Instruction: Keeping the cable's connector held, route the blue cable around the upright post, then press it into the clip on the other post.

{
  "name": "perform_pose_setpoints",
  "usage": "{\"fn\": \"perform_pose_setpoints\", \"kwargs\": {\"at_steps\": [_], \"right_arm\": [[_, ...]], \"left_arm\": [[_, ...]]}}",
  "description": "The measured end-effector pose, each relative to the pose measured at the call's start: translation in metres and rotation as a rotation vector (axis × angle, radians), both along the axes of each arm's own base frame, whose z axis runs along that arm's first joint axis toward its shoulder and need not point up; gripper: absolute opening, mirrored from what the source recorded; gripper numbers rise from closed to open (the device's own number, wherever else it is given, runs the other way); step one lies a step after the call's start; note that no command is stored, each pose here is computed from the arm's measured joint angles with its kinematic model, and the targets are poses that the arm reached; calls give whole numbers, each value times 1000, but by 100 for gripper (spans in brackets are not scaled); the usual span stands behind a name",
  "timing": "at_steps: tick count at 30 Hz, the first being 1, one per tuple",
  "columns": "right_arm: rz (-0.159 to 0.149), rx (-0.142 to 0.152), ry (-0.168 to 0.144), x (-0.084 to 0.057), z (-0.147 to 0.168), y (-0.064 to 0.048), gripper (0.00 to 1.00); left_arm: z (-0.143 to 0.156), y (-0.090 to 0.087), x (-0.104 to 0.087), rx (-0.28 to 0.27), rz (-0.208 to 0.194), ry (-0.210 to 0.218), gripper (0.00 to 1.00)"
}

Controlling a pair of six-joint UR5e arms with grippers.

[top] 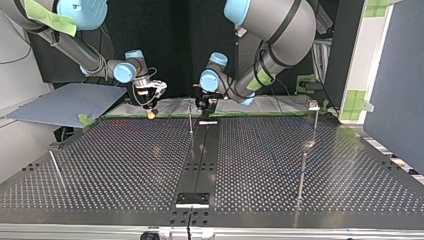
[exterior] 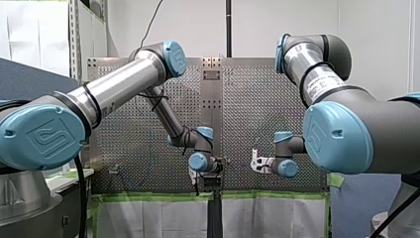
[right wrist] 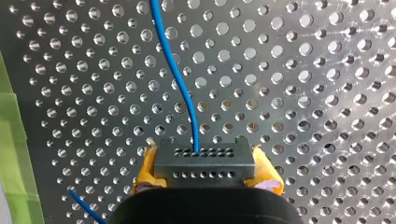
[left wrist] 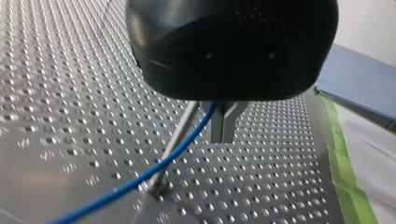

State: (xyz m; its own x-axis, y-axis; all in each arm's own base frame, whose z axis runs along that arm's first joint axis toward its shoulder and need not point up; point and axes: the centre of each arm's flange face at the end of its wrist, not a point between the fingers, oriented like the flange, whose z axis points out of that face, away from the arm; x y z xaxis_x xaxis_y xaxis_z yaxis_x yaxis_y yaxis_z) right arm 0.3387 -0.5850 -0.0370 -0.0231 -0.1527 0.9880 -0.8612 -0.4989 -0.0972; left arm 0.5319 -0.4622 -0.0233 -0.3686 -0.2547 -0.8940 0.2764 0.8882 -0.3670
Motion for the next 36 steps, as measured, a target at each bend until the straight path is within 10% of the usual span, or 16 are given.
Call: {"fn": "perform_pose_setpoints", "kwargs": {"at_steps": [36], "right_arm": [[-45,-26,-31,-24,4,-21,0]], "left_arm": [[11,11,31,11,27,-45,2]]}}
